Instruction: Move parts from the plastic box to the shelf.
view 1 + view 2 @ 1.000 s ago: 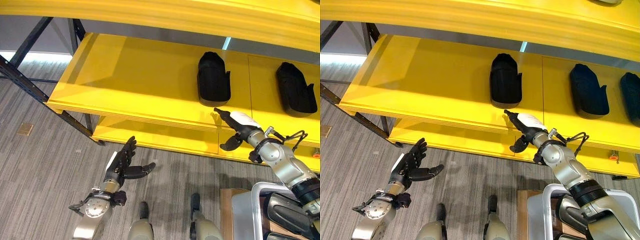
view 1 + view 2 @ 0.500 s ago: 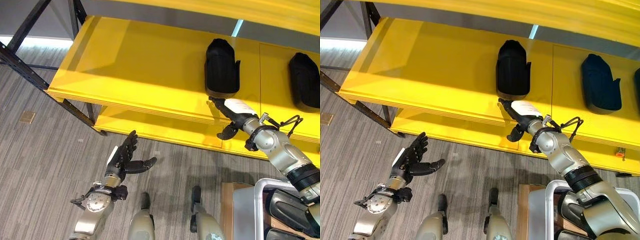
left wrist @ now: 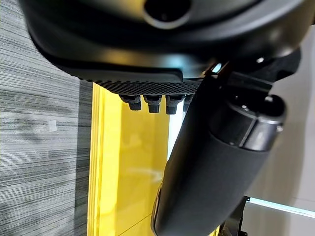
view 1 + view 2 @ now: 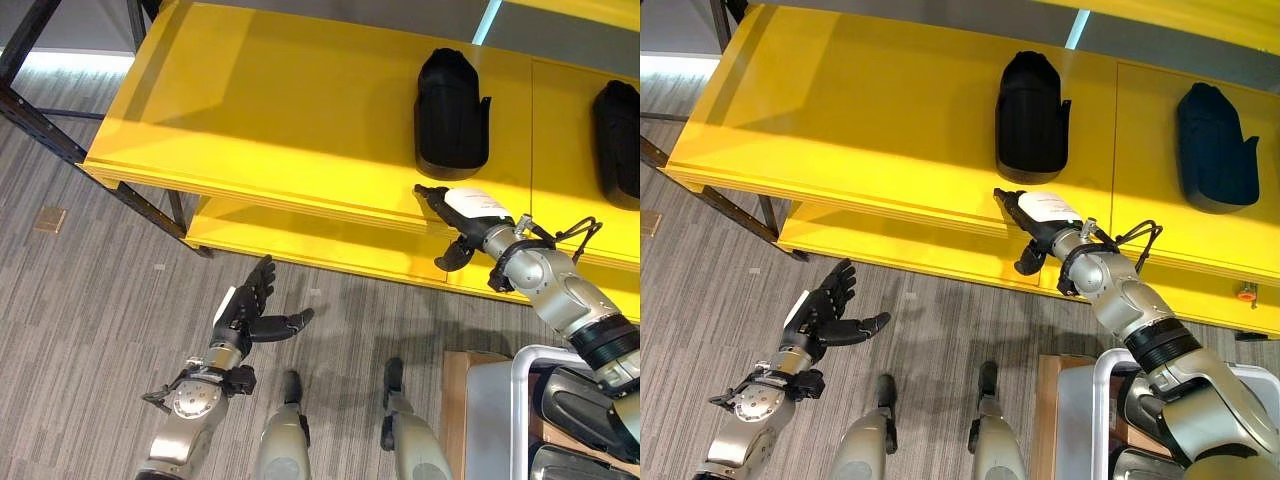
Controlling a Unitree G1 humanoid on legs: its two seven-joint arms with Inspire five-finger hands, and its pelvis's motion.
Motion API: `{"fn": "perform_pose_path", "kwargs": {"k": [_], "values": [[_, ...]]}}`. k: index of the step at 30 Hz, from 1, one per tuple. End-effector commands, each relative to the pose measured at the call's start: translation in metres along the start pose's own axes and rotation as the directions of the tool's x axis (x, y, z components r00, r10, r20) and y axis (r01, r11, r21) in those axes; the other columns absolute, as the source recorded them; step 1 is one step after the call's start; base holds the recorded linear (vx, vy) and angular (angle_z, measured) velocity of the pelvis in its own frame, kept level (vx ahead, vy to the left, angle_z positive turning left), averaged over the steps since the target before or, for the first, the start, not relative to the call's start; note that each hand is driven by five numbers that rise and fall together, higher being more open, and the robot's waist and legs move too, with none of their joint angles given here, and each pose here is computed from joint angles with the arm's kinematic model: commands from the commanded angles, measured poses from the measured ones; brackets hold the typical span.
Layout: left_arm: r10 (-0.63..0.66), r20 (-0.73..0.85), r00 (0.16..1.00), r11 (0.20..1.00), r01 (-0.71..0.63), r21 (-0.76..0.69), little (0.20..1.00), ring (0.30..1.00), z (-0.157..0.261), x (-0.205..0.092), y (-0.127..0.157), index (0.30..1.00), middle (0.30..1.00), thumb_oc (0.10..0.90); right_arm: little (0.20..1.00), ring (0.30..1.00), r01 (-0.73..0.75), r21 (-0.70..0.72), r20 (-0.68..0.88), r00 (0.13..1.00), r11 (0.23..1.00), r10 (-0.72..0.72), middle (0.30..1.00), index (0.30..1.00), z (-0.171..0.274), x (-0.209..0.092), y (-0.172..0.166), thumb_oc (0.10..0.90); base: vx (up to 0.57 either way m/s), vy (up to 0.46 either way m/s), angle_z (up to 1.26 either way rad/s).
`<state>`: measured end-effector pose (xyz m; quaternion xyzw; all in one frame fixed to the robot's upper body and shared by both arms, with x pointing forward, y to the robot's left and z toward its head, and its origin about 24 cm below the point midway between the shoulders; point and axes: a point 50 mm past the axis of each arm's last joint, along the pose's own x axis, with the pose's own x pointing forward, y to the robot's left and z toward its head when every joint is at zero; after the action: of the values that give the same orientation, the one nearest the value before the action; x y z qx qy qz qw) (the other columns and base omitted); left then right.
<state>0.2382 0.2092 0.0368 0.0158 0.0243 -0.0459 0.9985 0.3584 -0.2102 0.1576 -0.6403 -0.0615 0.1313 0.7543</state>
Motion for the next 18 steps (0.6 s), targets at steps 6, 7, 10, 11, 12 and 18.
{"fn": "perform_pose_path", "kwargs": {"k": [6, 7, 10, 11, 12, 18], "values": [[-0.050, 0.216, 0.975, 0.998, 0.039, 0.055, 1.000, 1.000, 0.043, 0.001, 0.003, 1.000, 1.000, 0.900, 1.000, 1.000, 0.204, -0.139, 0.048, 0.979, 0.969, -0.199, 1.000, 1.000, 0.012, 0.010, -0.066, 0.900, 0.00, 0.000, 0.00], [-0.050, 0.219, 0.974, 0.998, 0.039, 0.055, 1.000, 1.000, 0.044, 0.001, 0.003, 1.000, 1.000, 0.900, 1.000, 1.000, 0.209, -0.151, 0.031, 0.978, 0.966, -0.207, 1.000, 1.000, 0.009, 0.010, -0.069, 0.900, 0.00, 0.000, 0.00], [-0.050, 0.224, 0.973, 0.998, 0.038, 0.056, 1.000, 1.000, 0.045, 0.001, 0.004, 1.000, 1.000, 0.900, 1.000, 1.000, 0.213, -0.161, 0.017, 0.977, 0.964, -0.213, 1.000, 1.000, 0.006, 0.011, -0.073, 0.900, 0.00, 0.000, 0.00], [-0.051, 0.227, 0.973, 0.998, 0.038, 0.058, 1.000, 1.000, 0.045, 0.001, 0.004, 1.000, 1.000, 0.900, 1.000, 1.000, 0.218, -0.168, 0.018, 0.976, 0.961, -0.218, 1.000, 1.000, 0.006, 0.010, -0.075, 0.900, 0.00, 0.000, 0.00], [-0.052, 0.227, 0.973, 0.998, 0.040, 0.058, 1.000, 1.000, 0.045, 0.002, 0.004, 1.000, 1.000, 0.900, 1.000, 1.000, 0.220, -0.176, 0.015, 0.975, 0.959, -0.221, 1.000, 1.000, 0.006, 0.010, -0.076, 0.900, -0.01, -0.003, -0.03], [-0.043, 0.226, 0.973, 0.998, 0.032, 0.053, 1.000, 1.000, 0.045, 0.001, 0.006, 1.000, 1.000, 0.900, 1.000, 1.000, 0.243, -0.231, -0.003, 0.968, 0.942, -0.250, 1.000, 1.000, 0.001, 0.008, -0.090, 0.900, -0.01, -0.005, -0.02]]}}
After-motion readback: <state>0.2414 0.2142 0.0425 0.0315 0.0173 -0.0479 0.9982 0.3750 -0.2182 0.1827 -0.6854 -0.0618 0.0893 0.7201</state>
